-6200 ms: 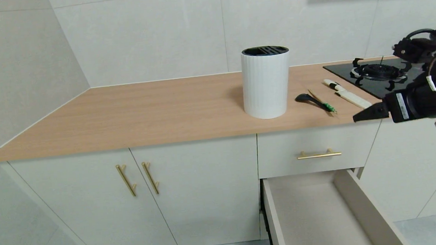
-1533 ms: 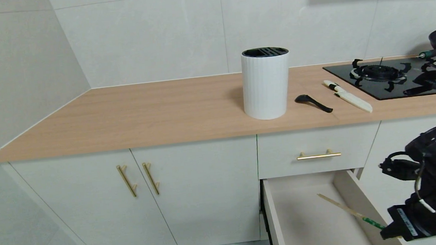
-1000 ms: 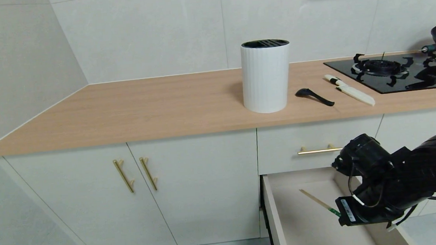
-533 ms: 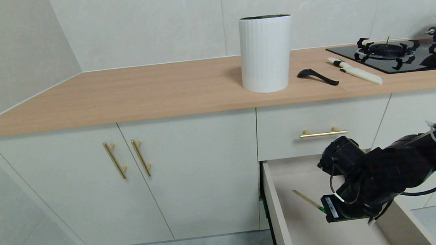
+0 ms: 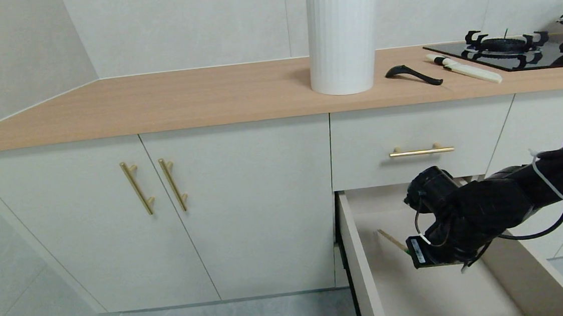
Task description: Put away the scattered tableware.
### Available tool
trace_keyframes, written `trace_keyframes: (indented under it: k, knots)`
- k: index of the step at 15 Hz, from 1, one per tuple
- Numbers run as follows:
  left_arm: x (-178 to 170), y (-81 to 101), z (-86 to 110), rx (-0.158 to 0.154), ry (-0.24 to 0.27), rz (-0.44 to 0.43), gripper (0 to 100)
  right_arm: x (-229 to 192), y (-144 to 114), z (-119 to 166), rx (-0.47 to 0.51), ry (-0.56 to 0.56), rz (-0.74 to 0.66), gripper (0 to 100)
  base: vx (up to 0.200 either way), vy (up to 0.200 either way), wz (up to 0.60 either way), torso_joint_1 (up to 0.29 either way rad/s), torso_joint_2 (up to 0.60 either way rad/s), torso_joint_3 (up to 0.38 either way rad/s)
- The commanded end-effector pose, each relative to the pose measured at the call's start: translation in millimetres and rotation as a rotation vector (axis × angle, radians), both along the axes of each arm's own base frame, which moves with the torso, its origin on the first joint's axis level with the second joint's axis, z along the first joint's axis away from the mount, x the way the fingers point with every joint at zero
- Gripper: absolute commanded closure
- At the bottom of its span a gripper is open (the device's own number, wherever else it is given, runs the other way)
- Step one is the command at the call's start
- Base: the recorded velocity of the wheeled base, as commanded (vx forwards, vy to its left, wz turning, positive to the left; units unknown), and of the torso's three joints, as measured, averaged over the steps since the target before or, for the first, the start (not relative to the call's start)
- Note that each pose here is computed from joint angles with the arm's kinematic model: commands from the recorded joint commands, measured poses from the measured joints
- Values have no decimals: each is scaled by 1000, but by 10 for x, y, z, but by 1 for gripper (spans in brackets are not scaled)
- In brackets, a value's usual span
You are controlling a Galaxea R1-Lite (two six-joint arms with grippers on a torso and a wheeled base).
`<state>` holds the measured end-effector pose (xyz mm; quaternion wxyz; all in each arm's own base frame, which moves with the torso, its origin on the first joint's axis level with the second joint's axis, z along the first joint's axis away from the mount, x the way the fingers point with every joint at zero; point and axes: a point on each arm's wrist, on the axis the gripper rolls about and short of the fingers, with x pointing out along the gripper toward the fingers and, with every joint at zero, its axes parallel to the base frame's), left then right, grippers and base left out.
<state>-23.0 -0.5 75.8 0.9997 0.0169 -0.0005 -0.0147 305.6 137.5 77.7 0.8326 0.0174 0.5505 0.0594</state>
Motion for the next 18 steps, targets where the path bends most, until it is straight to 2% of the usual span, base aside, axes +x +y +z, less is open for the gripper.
trace_keyframes:
  k: [1, 4, 7, 10, 14, 18]
  knots:
    - [0, 0, 0, 0, 0, 0, 0, 38, -29, 3, 3, -21, -13, 100, 0, 0, 0, 0, 0, 0]
    - [0, 0, 0, 0, 0, 0, 0, 95, -24, -94, -13, -31, -11, 100, 0, 0, 0, 0, 0, 0]
    - [0, 0, 0, 0, 0, 0, 0, 242, 28, -410, -46, -59, -30, 100, 0, 0, 0, 0, 0, 0]
    - [0, 0, 0, 0, 0, 0, 0, 276, 49, -657, -69, -12, -27, 100, 0, 0, 0, 0, 0, 0]
    - [0, 0, 0, 0, 0, -1, 0, 344, 84, -954, -98, -14, -34, 100, 0, 0, 0, 0, 0, 0]
    - [0, 0, 0, 0, 0, -1, 0, 349, 108, -1035, -112, -11, -34, 100, 0, 0, 0, 0, 0, 0]
